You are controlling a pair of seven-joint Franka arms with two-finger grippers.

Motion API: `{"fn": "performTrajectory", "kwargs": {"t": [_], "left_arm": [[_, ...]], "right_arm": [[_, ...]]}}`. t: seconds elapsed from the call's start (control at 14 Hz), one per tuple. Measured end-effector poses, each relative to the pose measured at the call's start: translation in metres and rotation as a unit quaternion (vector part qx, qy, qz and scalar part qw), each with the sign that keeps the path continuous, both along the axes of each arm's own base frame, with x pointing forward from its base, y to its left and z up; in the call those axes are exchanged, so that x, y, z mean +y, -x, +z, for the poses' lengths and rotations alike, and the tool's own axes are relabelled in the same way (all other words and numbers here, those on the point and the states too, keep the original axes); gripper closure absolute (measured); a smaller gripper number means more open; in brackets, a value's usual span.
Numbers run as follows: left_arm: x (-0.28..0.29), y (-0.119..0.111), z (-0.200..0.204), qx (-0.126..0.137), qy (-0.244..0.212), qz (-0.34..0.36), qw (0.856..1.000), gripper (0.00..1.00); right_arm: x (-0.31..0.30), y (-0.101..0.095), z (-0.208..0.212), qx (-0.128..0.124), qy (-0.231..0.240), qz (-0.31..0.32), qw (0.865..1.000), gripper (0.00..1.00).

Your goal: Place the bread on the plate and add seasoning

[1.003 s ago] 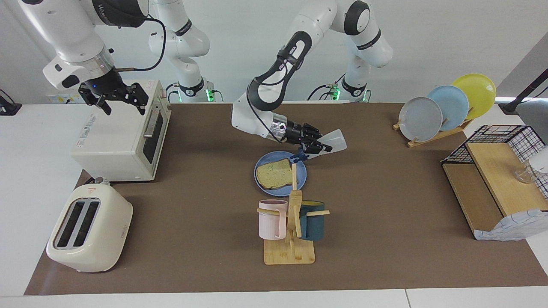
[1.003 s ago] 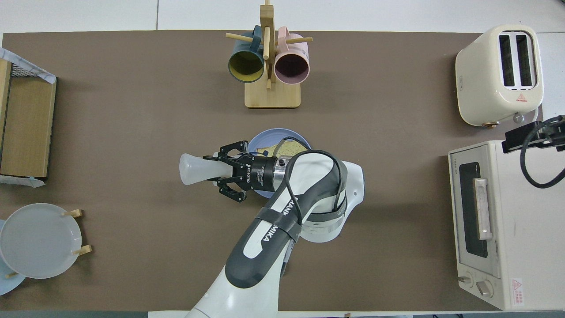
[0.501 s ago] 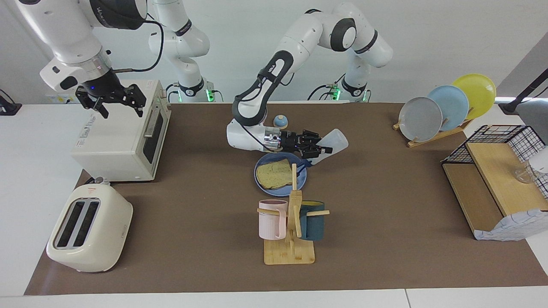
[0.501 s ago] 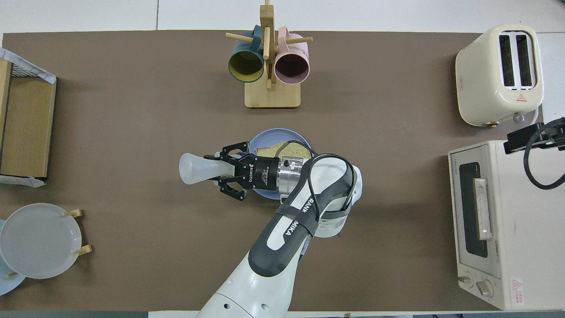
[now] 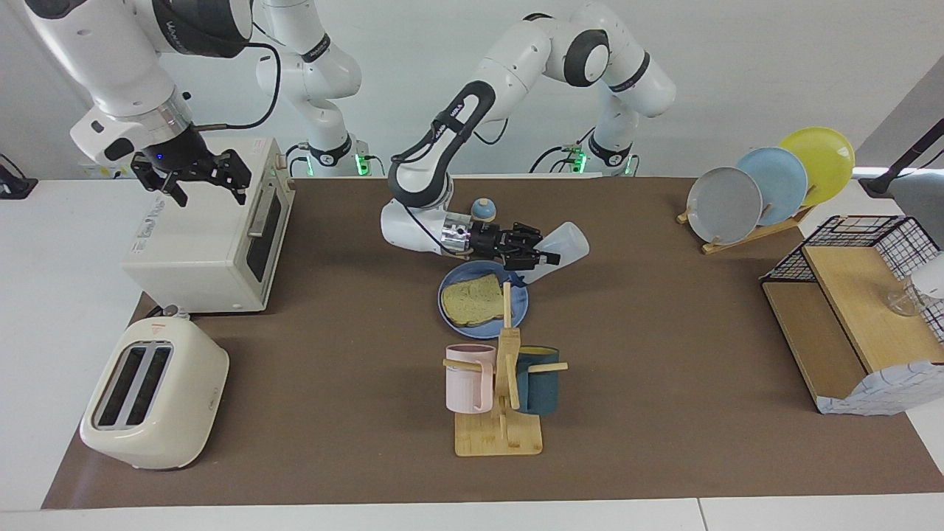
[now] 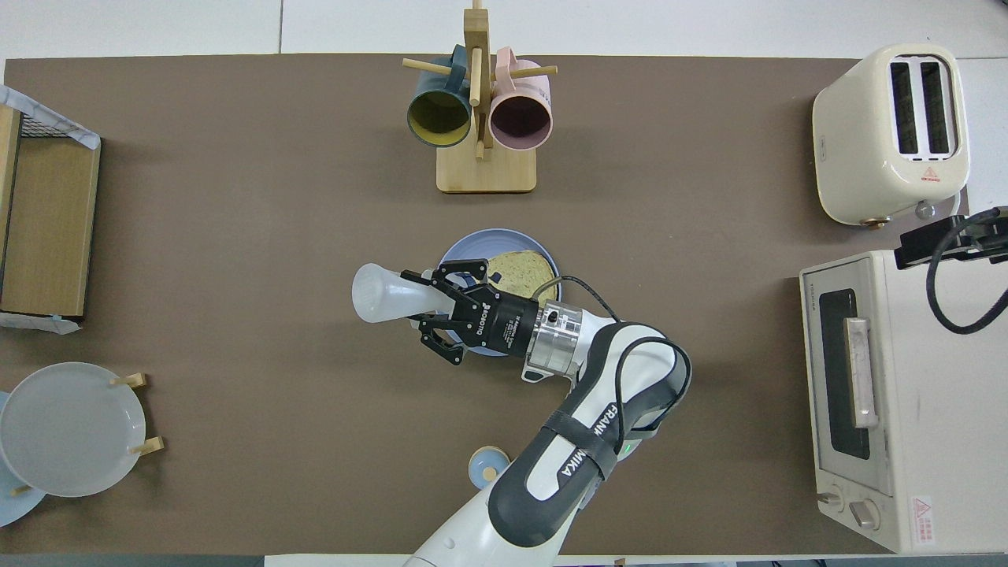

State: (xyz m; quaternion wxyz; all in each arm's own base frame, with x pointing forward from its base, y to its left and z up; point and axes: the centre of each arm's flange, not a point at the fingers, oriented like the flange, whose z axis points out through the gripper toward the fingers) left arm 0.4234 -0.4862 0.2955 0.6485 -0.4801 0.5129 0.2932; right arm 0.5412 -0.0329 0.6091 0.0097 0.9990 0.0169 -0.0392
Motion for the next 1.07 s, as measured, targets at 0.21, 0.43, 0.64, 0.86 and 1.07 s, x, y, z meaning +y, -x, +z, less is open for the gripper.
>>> {"fn": "performTrajectory", "kwargs": {"t": [0.21, 0.43, 0.64, 0.86, 1.07], "left_arm": [[0.01, -0.016, -0.009, 0.001, -0.005, -0.019, 1.0, 0.55], [0.031, -0.04, -0.016, -0.001, -0.021, -0.026, 0.999, 0.55], [0.036, -0.046, -0.016, -0.003, -0.024, -0.029, 0.999, 0.55], [0.014, -0.023, -0.013, -0.003, -0.022, -0.051, 0.998, 0.55], [-0.007, 0.005, -0.007, -0.005, -0.024, -0.069, 0.997, 0.55]], "right_arm": [[0.0, 0.0, 0.0, 0.0, 0.0, 0.0, 1.0, 0.0], [0.0, 0.0, 0.0, 0.0, 0.0, 0.0, 1.0, 0.0], [0.0, 0.0, 0.0, 0.0, 0.0, 0.0, 1.0, 0.0], [0.0, 0.0, 0.0, 0.0, 0.0, 0.0, 1.0, 0.0], [0.0, 0.0, 0.0, 0.0, 0.0, 0.0, 1.0, 0.0]]}}
